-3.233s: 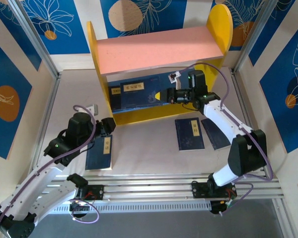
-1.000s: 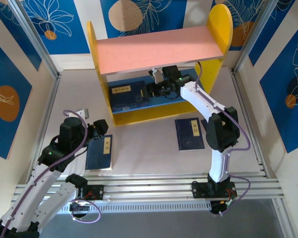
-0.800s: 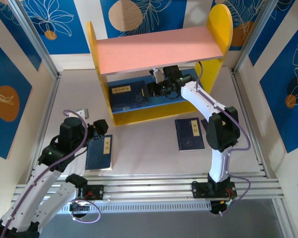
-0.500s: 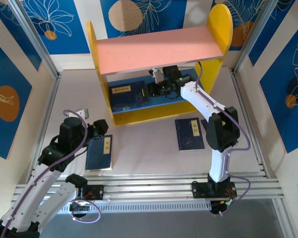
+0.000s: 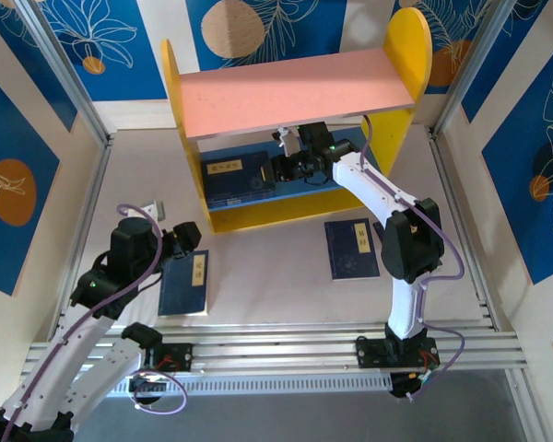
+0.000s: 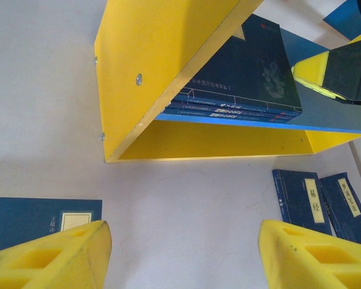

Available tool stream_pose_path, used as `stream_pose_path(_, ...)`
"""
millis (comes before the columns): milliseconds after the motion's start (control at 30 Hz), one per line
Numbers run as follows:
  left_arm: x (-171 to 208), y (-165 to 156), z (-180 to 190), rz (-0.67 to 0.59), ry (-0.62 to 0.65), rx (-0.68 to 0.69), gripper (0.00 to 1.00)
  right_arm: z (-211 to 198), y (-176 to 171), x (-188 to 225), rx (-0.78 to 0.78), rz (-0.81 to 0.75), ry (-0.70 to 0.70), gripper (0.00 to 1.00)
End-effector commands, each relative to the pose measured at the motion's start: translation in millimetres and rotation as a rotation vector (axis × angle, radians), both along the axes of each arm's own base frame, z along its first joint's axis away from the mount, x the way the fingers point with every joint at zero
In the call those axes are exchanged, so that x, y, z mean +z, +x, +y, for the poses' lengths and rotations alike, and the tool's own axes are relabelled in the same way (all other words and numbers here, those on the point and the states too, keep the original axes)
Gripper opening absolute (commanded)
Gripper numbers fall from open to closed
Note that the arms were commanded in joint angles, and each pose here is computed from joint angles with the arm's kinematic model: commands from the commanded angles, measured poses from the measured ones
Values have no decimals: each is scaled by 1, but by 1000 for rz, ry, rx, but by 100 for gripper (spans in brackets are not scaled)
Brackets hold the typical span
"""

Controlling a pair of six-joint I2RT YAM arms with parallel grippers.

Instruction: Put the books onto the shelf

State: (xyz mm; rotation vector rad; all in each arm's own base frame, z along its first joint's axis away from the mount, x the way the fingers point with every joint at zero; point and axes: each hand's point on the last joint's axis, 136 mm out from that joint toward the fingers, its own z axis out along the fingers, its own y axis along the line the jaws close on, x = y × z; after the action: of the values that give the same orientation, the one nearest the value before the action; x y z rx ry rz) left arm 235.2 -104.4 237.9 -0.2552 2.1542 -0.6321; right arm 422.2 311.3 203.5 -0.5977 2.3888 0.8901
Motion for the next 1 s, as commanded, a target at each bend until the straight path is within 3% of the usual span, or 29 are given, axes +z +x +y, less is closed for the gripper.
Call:
stream_pose_path(0, -3, -2, 3, 11, 8, -2, 65, 2, -6, 14, 27, -22, 6, 42)
stream_pose_path(300, -30, -7, 13, 113, 71, 36, 68, -27, -6, 28, -37, -47, 18, 49)
stream_pose_path(500, -60, -15, 22, 216, 118, 72, 69, -53, -28, 26, -97, -49, 23, 50)
stream_pose_path(767, -106, -28, 24, 350, 142, 76, 71, -86, -80, -16, -223, -32, -68, 50)
stream_pose_path(967, -153, -32, 6, 406, 10, 61, 71, -84, -126, -56, -241, 23, -80, 50)
